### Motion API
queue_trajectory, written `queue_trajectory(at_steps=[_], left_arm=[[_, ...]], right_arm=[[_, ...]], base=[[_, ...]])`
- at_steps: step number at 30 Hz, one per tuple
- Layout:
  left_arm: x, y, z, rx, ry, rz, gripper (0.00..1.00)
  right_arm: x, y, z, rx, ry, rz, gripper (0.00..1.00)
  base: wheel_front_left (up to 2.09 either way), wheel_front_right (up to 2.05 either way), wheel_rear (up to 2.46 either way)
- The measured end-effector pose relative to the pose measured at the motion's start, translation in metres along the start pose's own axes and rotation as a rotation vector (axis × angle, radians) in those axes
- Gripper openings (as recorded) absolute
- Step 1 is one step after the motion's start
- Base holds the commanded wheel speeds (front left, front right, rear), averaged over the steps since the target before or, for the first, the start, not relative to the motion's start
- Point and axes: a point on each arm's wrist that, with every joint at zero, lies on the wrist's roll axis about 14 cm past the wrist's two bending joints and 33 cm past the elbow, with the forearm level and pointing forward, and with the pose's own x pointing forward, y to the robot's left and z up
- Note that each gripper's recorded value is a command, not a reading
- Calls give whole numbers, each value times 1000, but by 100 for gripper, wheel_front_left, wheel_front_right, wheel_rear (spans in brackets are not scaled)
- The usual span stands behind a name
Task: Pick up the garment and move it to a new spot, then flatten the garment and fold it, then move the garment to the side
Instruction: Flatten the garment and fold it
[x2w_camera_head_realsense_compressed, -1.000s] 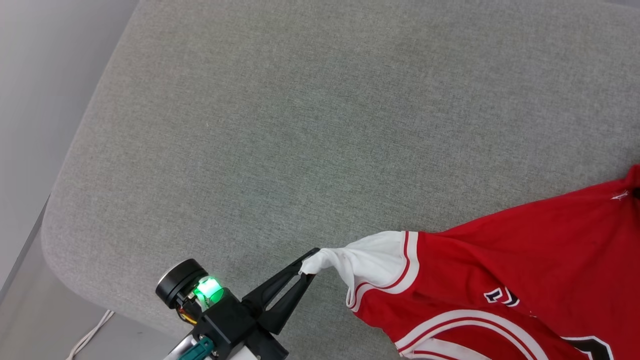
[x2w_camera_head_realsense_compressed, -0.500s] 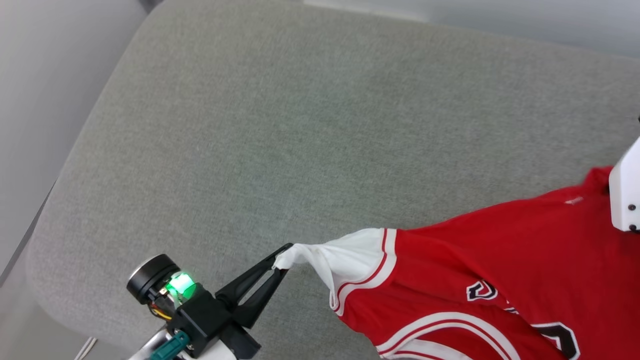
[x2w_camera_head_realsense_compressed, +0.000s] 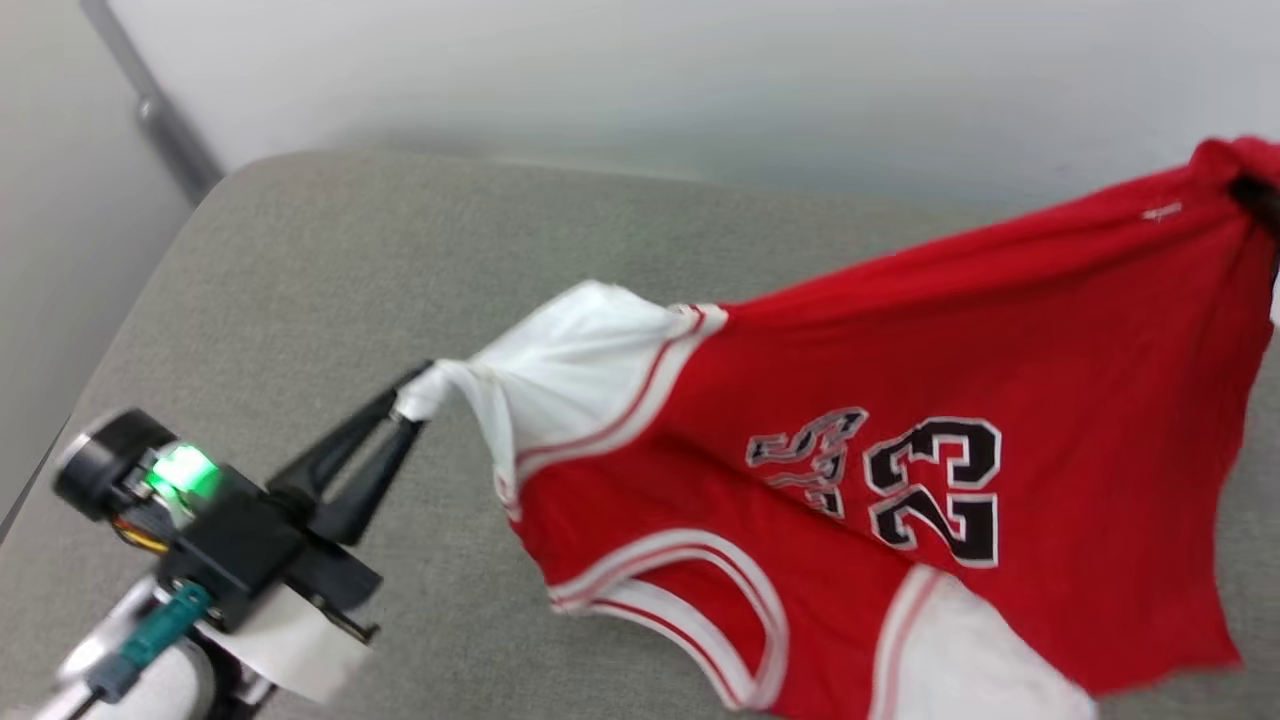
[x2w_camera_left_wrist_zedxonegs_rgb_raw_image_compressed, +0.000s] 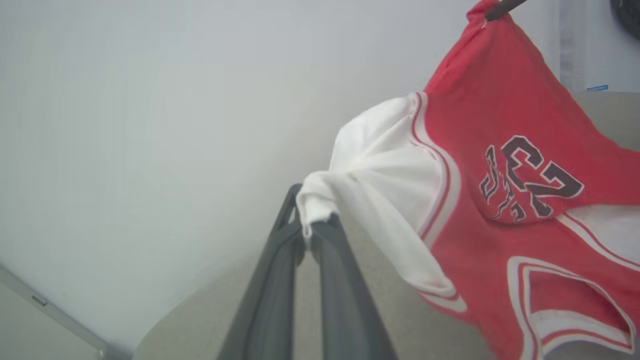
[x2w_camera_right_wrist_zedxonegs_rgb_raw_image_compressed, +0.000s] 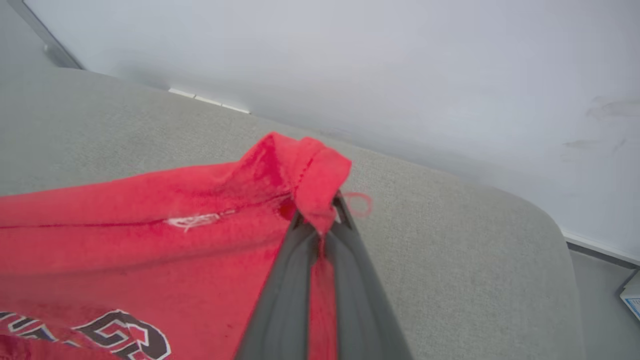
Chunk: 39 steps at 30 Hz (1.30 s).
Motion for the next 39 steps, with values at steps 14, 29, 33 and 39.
queue_trajectory(at_steps=[14,29,33,39], left_arm=[[38,53,138,189,-386,43,0],[79,83,214,218,-607,66,0],[100,88,216,220,-622,41,0],[151,107,194,235,-564,22,0]], right_arm=[[-122,-2,93,12,-413,-13,0],[-160,-3,128,15,-633,-49,0],[-152,-13,140,17,-671,-78,0],[-117,-35,152,30,-695,-116,0]], base=[[0,0,0],[0,0,0],[0,0,0],[0,0,0]])
